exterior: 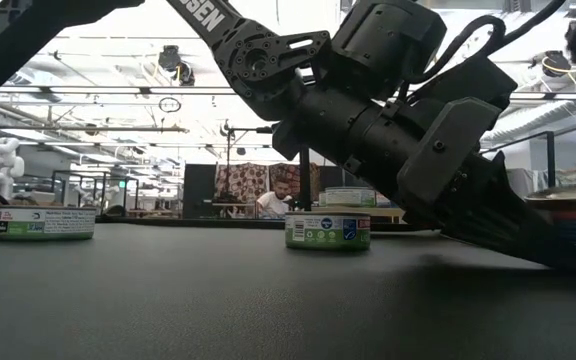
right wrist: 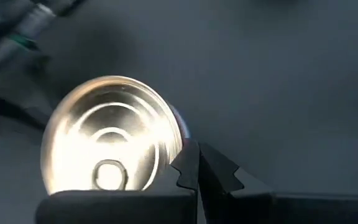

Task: Stack canned seafood by type on shelf
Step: Stack the blue pink tuna can on top of the other blue pink tuna can on the shelf

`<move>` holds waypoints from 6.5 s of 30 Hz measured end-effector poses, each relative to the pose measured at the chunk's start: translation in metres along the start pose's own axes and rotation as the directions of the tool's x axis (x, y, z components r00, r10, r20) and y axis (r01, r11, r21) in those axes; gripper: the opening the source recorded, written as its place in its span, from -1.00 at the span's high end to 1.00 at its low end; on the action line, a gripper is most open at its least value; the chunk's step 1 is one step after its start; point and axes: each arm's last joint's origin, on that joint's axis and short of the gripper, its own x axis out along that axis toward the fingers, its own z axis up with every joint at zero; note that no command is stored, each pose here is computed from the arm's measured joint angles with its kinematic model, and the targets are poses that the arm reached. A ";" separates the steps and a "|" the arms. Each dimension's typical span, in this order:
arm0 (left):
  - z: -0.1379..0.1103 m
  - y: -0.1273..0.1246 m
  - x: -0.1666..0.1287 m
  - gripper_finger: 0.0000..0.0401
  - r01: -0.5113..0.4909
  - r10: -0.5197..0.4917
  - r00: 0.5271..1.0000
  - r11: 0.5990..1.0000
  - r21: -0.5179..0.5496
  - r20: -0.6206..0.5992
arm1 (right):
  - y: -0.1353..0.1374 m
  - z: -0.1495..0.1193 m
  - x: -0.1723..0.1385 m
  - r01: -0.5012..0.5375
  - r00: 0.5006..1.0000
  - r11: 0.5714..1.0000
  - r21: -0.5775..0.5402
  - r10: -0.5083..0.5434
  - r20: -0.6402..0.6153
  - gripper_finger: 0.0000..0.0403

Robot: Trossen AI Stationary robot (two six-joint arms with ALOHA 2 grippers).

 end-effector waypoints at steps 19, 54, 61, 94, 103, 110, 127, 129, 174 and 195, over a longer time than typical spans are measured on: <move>-0.002 0.008 -0.002 1.00 0.002 -0.002 1.000 1.000 -0.016 -0.010 | 0.021 0.014 -0.017 -0.058 0.998 0.996 -0.071 0.059 0.020 1.00; -0.001 0.058 -0.049 1.00 0.111 -0.152 0.976 0.964 -0.241 -0.156 | 0.066 0.006 -0.024 -0.272 0.958 0.912 -0.308 0.286 -0.001 1.00; 0.017 0.050 -0.057 1.00 0.140 -0.160 0.979 0.978 -0.154 -0.125 | 0.056 0.003 -0.025 -0.219 0.973 0.934 -0.283 0.232 0.012 1.00; -0.016 -0.044 -0.162 1.00 0.048 -0.014 0.923 0.996 -0.079 0.385 | -0.035 0.010 -0.027 -0.057 0.998 0.998 -0.029 0.058 0.019 1.00; -0.015 -0.032 -0.065 1.00 0.215 -0.179 0.941 0.971 -0.100 0.286 | -0.042 0.004 0.001 -0.064 0.998 0.998 0.005 0.064 -0.028 1.00; -0.004 -0.022 -0.027 1.00 0.176 -0.157 0.958 0.983 -0.060 0.241 | -0.047 0.001 0.017 -0.103 0.994 0.994 0.022 0.104 -0.029 1.00; 0.002 0.002 -0.007 1.00 0.143 -0.120 0.972 0.984 -0.105 0.200 | -0.031 0.003 0.021 -0.223 0.974 0.975 -0.027 0.221 -0.044 1.00; 0.000 0.002 -0.007 1.00 0.145 -0.123 0.977 0.983 -0.114 0.177 | -0.029 0.005 0.021 -0.239 0.971 0.971 -0.026 0.238 -0.023 1.00; -0.015 0.042 -0.019 1.00 0.101 -0.079 0.994 0.944 -0.314 0.080 | 0.031 0.011 -0.015 -0.419 0.907 0.894 -0.157 0.403 -0.125 1.00; 0.023 0.025 -0.054 1.00 0.064 -0.069 0.997 0.976 -0.206 -0.016 | 0.042 0.044 -0.092 -0.312 0.947 0.896 -0.315 0.319 -0.028 0.99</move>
